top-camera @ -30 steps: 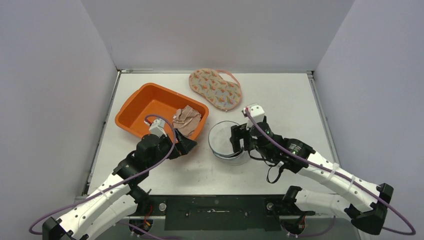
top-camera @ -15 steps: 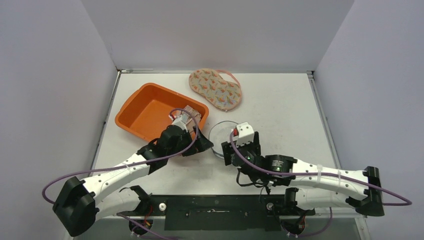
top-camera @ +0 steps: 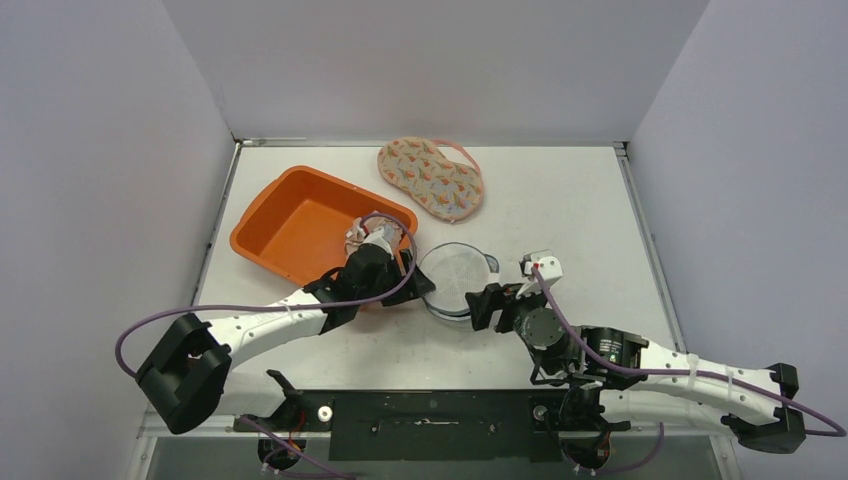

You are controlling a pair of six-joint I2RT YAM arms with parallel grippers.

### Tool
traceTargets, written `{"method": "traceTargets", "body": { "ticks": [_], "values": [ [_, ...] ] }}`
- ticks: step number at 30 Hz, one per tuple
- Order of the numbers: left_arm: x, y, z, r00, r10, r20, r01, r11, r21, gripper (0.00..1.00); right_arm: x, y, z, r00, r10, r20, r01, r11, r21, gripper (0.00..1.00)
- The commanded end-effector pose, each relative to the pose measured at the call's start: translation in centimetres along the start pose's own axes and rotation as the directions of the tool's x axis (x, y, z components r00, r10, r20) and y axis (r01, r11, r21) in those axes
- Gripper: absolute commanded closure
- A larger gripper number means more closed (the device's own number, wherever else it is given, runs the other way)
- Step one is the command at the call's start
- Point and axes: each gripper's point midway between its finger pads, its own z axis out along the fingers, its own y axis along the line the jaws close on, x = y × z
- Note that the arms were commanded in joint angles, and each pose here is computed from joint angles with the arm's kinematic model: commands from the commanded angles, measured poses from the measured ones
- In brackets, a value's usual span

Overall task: Unzip the laundry bag and remove the bra
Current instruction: Open the laundry bag at the center of the board.

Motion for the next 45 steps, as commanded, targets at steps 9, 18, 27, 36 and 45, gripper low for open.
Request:
{"method": "traceTargets", "body": {
  "ticks": [9,18,27,36,45],
  "values": [
    [-3.6,-5.0,0.6,0.994,0.029,0.106,-0.046,0.985,0.163,0.65,-1.3,-0.2,-0.9,0.996,0.066,0.053,-0.064,0.997,-0.041,0.23],
    [-4.2,-7.4,-0.8,0.99,0.059,0.131,-0.09,0.966,0.241,0.94,-1.4,-1.6,-1.7,0.992,0.098,0.085,-0.095,0.995,-0.032,0.23],
    [-5.5,-12.3,-4.6,0.948,0.218,0.233,-0.281,0.917,0.282,1.0,-3.6,-3.6,-2.9,0.95,0.268,0.16,-0.276,0.961,0.032,0.17],
    [-4.2,-15.9,-5.7,0.857,0.397,0.33,-0.472,0.861,0.189,1.0,-7.4,-0.4,-3.3,0.897,0.425,0.122,-0.429,0.903,0.01,0.04],
    [-2.2,-18.6,-5.8,0.806,0.462,0.37,-0.555,0.808,0.199,1.0,-8.2,1.7,-1.0,0.95,0.299,0.088,-0.308,0.942,0.133,0.08]
  ]
}}
